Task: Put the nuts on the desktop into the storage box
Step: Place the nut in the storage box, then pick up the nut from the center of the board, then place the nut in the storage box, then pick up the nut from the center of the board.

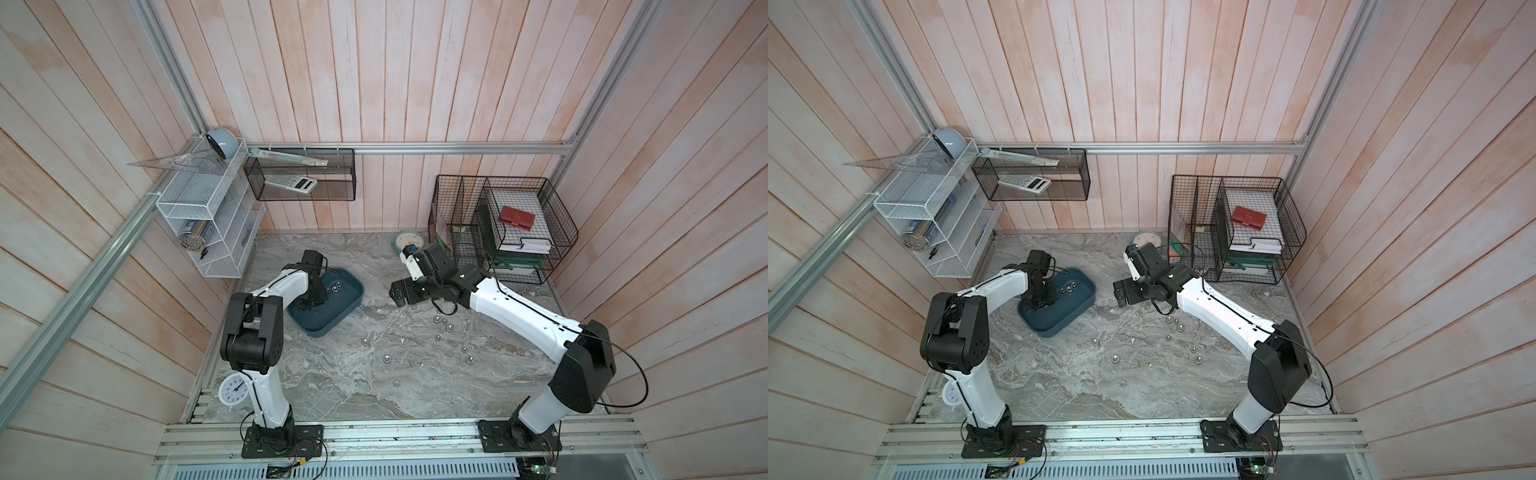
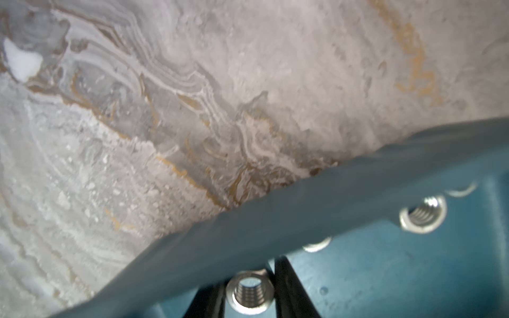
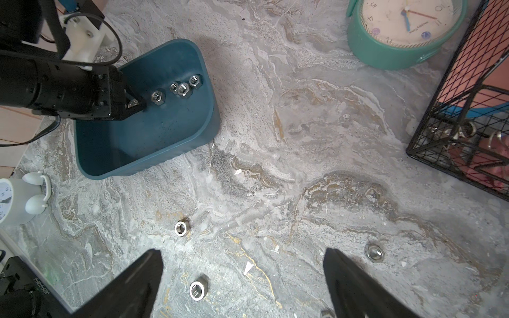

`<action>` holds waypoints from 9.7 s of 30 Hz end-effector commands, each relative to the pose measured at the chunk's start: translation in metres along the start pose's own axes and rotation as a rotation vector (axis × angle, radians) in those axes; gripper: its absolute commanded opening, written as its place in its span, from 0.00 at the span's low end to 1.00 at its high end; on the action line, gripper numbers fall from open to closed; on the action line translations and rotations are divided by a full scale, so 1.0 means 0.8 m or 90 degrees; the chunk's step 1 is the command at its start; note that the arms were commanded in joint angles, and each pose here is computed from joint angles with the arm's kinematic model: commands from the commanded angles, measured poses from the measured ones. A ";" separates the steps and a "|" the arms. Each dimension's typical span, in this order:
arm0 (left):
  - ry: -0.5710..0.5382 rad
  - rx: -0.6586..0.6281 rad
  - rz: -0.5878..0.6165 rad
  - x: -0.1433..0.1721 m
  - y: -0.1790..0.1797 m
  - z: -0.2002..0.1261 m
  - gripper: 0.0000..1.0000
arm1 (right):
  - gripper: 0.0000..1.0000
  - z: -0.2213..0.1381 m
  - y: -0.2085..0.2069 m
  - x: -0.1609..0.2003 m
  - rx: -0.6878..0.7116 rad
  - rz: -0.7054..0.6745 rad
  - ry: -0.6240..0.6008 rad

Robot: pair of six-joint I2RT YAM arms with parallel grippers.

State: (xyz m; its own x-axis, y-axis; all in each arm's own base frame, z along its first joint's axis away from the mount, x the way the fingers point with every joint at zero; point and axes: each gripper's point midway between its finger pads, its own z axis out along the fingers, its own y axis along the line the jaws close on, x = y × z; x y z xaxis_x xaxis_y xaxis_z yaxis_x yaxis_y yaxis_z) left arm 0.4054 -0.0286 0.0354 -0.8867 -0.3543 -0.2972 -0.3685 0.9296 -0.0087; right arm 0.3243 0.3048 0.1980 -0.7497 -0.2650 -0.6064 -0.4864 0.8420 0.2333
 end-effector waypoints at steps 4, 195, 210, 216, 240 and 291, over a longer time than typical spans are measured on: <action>-0.012 0.006 0.009 -0.019 -0.005 0.010 0.32 | 0.98 0.001 -0.002 -0.004 0.001 -0.001 0.007; -0.082 0.157 0.032 0.026 -0.103 -0.127 1.00 | 0.98 -0.031 -0.022 0.049 -0.015 0.075 0.001; -0.059 0.152 0.131 0.123 -0.108 -0.145 1.00 | 0.98 -0.056 -0.022 0.090 0.002 0.083 -0.006; -0.052 0.170 0.193 0.177 -0.140 -0.155 1.00 | 0.98 -0.072 -0.028 0.114 0.013 0.095 -0.009; 0.066 0.175 0.295 0.317 -0.196 -0.098 0.91 | 0.98 -0.113 -0.008 0.231 -0.107 0.140 0.065; -0.037 0.112 0.193 0.132 -0.131 -0.151 0.22 | 0.98 -0.084 0.000 0.159 -0.016 0.034 0.038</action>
State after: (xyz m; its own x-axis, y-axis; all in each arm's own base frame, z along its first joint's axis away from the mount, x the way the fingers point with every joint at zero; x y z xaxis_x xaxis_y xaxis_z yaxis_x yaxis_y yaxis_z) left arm 0.3086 -0.1965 0.1107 -0.9333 -0.0727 -0.3517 -0.0342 0.9928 -0.1144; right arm 0.1884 0.2362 0.1620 -0.8344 -0.2238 -0.5037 -0.4234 0.8454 0.3256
